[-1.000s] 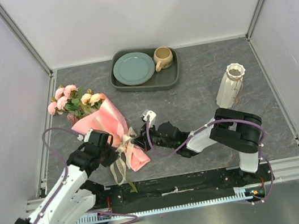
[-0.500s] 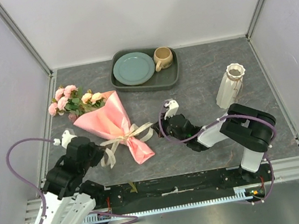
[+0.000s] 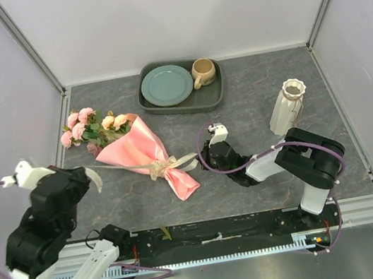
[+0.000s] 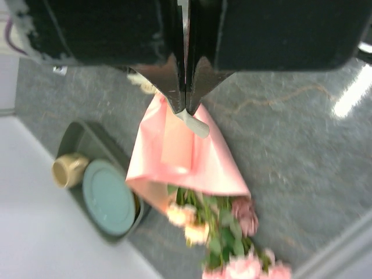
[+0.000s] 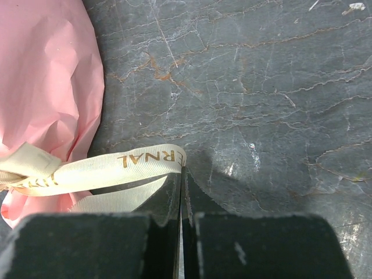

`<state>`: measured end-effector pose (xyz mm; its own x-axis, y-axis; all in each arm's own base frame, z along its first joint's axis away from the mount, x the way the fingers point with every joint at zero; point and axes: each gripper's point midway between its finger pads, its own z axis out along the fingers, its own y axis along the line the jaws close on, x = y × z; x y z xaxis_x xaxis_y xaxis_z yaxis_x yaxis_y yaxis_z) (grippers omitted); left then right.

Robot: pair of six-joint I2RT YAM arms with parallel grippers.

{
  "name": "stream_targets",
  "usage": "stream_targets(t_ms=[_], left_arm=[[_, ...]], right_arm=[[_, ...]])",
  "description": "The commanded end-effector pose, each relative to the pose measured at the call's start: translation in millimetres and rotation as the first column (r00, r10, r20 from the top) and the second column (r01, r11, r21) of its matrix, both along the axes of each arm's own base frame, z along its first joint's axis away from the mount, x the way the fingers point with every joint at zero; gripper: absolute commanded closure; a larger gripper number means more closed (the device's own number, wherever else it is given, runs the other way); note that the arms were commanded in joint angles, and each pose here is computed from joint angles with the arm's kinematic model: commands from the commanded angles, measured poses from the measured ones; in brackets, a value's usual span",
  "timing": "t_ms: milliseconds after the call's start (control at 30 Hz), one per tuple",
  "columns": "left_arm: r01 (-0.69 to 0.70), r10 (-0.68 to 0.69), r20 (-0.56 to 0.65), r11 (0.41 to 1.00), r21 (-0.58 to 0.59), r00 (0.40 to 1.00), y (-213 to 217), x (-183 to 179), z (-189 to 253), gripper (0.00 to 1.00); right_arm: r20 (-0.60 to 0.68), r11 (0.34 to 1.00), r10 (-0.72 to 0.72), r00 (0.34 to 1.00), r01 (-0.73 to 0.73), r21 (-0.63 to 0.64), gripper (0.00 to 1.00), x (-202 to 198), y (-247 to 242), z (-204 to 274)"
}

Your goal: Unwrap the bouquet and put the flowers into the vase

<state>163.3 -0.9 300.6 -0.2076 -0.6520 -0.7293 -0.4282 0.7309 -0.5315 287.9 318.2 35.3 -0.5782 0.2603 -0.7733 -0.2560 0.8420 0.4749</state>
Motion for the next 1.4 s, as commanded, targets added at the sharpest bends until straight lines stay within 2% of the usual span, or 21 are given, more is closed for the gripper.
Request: stream_targets(t_ms=[0,200,433,500,533,567,633,667,767,833,867,933,967,1033,1067,1133,1167,1200,1267,1300,1367], left_arm=[[-0.143,0.120,0.144,0.975,0.168,0.982,54,-23,63,0.98],[-0.240,0.172,0.276,0.942,0.234,0.946,88,-51,116,0.98],[-0.328,0.226,0.297,0.872,0.362,0.928,119,-75,141,0.98],[-0.325,0.227,0.275,0.861,0.392,0.934,122,-78,139,0.98],[-0.315,0.226,0.271,0.881,0.353,0.936,118,-76,133,0.98],[-0.286,0.212,0.233,0.892,0.350,0.949,111,-71,119,0.94],[-0.179,0.137,0.154,0.936,0.304,0.979,89,-62,87,0.77],[-0.130,0.111,0.078,0.939,0.318,0.991,79,-55,59,0.60],[0.027,-0.004,-0.085,0.964,0.265,0.996,47,-48,3,0.28],[0.245,-0.225,-0.113,0.944,0.222,0.968,7,-36,-8,0.22],[0.310,-0.289,-0.127,0.927,0.209,0.949,-6,-32,-16,0.21],[0.420,-0.404,-0.125,0.894,0.156,0.906,-32,-29,-21,0.21],[0.454,-0.451,-0.056,0.880,0.138,0.891,-47,-18,-11,0.19],[0.538,-0.536,-0.043,0.841,0.061,0.843,-76,-9,-23,0.19],[0.558,-0.559,0.007,0.829,0.035,0.829,-90,1,-17,0.21],[0.619,-0.620,-0.012,0.783,-0.058,0.784,-119,14,-39,0.26],[0.640,-0.644,-0.012,0.763,-0.088,0.765,-130,19,-48,0.40],[0.666,-0.668,0.032,0.736,-0.120,0.744,-149,35,-48,0.48],[0.679,-0.688,-0.008,0.717,-0.154,0.725,-162,48,-80,0.64],[0.682,-0.689,0.003,0.716,-0.150,0.725,-169,61,-85,0.66],[0.645,-0.664,-0.103,0.746,-0.164,0.741,-170,76,-126,0.74]], right_arm=[[0.030,0.999,-0.024,0.999,0.022,0.041,1.00,10,6,17],[0.041,0.999,-0.006,0.999,0.004,0.050,1.00,9,9,19],[0.050,0.999,0.008,0.999,-0.010,0.052,1.00,9,11,21],[0.051,0.998,0.022,0.998,-0.024,0.051,1.00,7,13,21],[0.054,0.998,0.031,0.998,-0.034,0.052,1.00,7,14,22],[0.068,0.998,0.046,0.997,-0.049,0.045,1.00,7,17,26],[0.088,0.996,0.079,0.993,-0.082,0.027,1.00,1,23,30],[0.112,0.996,0.088,0.990,-0.091,0.022,1.00,0,27,39],[0.165,0.992,0.126,0.978,-0.118,-0.052,1.00,-10,33,48],[0.191,0.987,0.149,0.970,-0.134,-0.089,1.00,-18,36,51],[0.203,0.986,0.155,0.967,-0.138,-0.092,1.00,-20,36,54],[0.232,0.983,0.173,0.957,-0.154,-0.098,1.00,-26,39,62],[0.248,0.984,0.170,0.954,-0.150,-0.099,1.00,-27,39,67],[0.270,0.981,0.182,0.945,-0.157,-0.112,1.00,-30,41,73],[0.288,0.985,0.165,0.943,-0.141,-0.104,1.00,-29,40,83],[0.297,0.986,0.157,0.942,-0.133,-0.099,1.00,-31,36,98],[0.301,0.988,0.142,0.943,-0.119,-0.094,1.00,-31,32,103],[0.297,0.988,0.139,0.945,-0.113,-0.102,1.00,-33,28,105],[0.319,0.994,0.103,0.942,-0.086,-0.066,1.00,-33,19,126],[0.315,0.995,0.084,0.946,-0.060,-0.085,1.00,-33,11,127],[0.338,0.997,0.062,0.939,-0.043,-0.063,1.00,-33,4,148]])
